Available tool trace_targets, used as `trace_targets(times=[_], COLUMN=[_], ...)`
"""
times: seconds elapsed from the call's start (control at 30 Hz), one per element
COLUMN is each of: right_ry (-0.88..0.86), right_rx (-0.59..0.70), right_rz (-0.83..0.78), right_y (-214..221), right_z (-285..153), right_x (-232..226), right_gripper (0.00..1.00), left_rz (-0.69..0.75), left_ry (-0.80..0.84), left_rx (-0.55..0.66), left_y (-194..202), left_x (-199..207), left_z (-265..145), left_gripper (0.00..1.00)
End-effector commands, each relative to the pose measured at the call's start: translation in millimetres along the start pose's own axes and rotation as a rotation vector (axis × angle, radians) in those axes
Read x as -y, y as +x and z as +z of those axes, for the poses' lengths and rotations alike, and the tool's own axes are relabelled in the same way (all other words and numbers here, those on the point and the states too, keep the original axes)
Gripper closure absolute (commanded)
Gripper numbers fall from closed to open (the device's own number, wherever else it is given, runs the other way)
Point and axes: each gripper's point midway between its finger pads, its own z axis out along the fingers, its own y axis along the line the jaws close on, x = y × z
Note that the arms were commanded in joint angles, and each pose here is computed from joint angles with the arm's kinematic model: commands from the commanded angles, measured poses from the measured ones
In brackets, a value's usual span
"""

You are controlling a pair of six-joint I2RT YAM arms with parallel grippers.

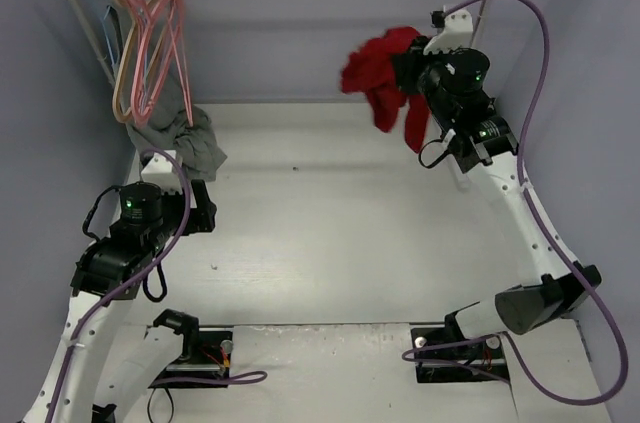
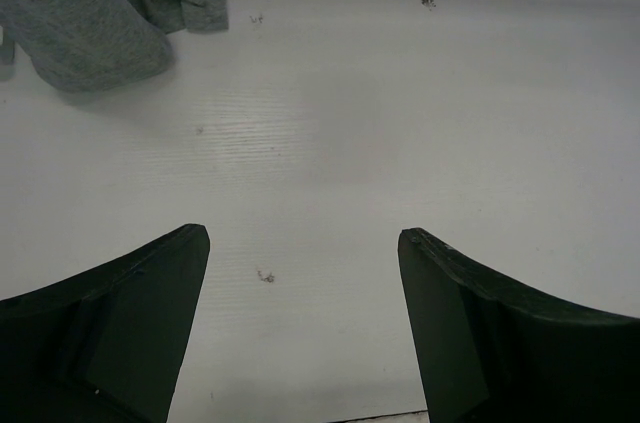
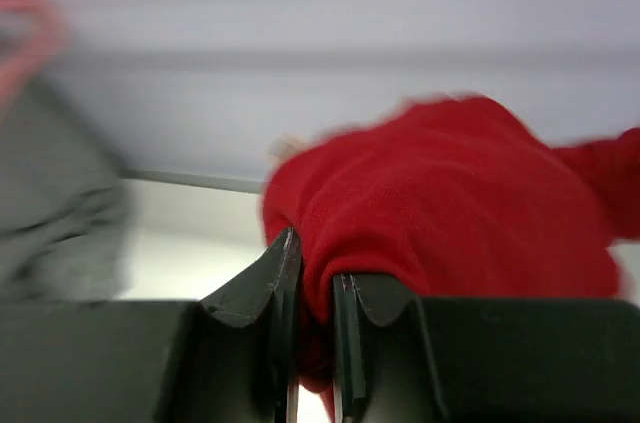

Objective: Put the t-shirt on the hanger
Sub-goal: Pick up the T-shirt at the corner of the board, then place the T-shirt at the center of the board.

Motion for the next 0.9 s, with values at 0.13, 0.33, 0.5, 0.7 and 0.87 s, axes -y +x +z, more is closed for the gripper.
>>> trace_targets(times=[0.13,0.33,0.5,0.7,0.87], right_ry=[-0.235,-0.165,-0.109,-0.148,-0.223], right_rx=[0.031,-0.344,-0.532,-0.590,-0.688], right_rz=[-0.028,0.015,0.040,0.032,0.067], right_y=[-21.5,129.1,208.6,237.5,278.2], right_z=[-48.8,-73.9,-97.9,-111.8,-127.7], right_x=[-58.6,-30.6,-17.1,-27.2,-43.7], right_gripper=[0.81,0.24,0.16,0.42,0.61], left_rz=[-0.027,-0.035,-0.077,-0.137,-0.150], left_ry=[0.056,0.112,0.164,0.249,0.295], left_rx=[0.115,0.061,-0.004,-0.133,-0.206], left_y=[-39.0,-23.4,-6.1,23.3,37.4], left_x=[14.7,24.0,35.5,57.2,79.4], left_z=[-12.2,-8.3,7.0,36.3,69.2], left_gripper=[0.23,0.23,0.23,0.31,0.32])
